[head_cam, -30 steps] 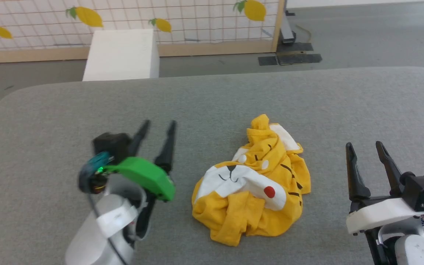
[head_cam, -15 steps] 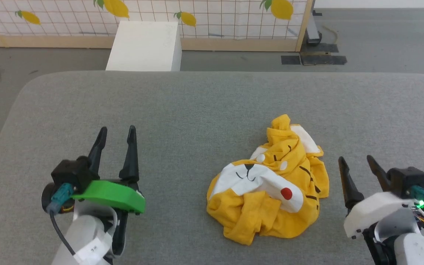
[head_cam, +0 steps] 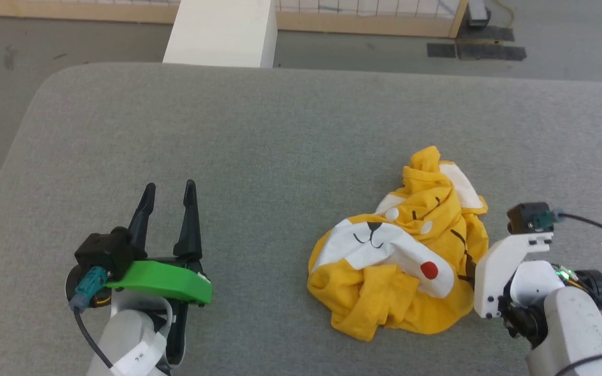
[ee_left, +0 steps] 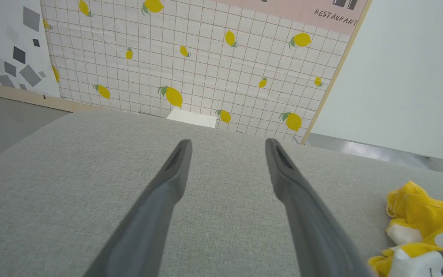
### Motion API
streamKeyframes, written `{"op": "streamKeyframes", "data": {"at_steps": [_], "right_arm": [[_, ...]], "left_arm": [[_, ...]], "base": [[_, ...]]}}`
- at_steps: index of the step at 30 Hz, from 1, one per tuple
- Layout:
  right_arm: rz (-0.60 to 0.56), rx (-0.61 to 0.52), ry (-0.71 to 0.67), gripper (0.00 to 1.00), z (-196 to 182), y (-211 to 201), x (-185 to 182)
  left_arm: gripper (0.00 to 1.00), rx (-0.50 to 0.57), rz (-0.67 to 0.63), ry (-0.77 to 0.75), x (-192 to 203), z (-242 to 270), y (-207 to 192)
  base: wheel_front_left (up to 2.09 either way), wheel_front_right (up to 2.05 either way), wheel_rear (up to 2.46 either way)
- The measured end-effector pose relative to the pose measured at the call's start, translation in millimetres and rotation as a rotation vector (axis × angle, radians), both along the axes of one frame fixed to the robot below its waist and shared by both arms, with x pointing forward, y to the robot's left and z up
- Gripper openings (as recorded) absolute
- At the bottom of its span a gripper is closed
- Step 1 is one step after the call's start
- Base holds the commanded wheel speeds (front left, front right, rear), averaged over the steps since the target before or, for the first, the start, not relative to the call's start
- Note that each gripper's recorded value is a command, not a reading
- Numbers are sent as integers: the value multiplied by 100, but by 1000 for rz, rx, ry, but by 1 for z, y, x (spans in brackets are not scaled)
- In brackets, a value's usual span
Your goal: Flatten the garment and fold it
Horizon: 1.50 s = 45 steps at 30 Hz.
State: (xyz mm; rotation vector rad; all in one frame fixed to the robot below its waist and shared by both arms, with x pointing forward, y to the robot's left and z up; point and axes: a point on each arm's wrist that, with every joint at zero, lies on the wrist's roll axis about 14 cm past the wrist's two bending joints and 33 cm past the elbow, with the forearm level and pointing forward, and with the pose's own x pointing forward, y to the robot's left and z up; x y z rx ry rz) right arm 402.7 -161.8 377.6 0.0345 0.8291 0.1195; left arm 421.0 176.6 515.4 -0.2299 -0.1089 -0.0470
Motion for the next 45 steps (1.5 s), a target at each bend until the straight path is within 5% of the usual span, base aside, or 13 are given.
{"op": "streamKeyframes", "data": {"at_steps": [1, 4, 9, 16, 24, 25, 26, 27, 33, 45], "right_arm": [[8, -1, 15, 100, -2, 2, 1], [27, 5, 37, 0, -4, 8, 5], [-24, 50, -104, 0, 18, 3, 20], [-281, 21, -424, 0, 75, -80, 21], [-552, -43, -245, 0, 37, -165, -66], [-563, -40, -211, 25, 30, -167, -75], [-573, -37, -182, 70, 25, -169, -84], [-581, -34, -175, 100, 23, -170, -90], [-580, -43, -258, 100, 37, -172, -94], [-388, -57, -562, 100, 85, -122, -58]], "left_arm": [[100, 4, 2, 4, 0, -2, 1], [100, 8, 13, 16, 0, -6, 4], [100, 9, 17, 15, 0, -7, 6], [100, 8, -3, -3, -3, 0, 0], [100, 5, -54, -6, -5, 1, -17], [100, 4, -62, -4, -5, 1, -20], [100, 3, -76, -2, -5, 0, -24], [100, 4, -91, 1, -5, -1, -30], [100, -15, -248, 38, -4, -10, -83], [100, 48, -626, 216, 36, -7, -208]], "base": [[0, 0, 0], [0, 0, 0], [0, 0, 0], [0, 0, 0], [0, 0, 0], [0, 0, 0], [0, 0, 0], [0, 0, 0], [0, 0, 0], [0, 0, 0]]}}
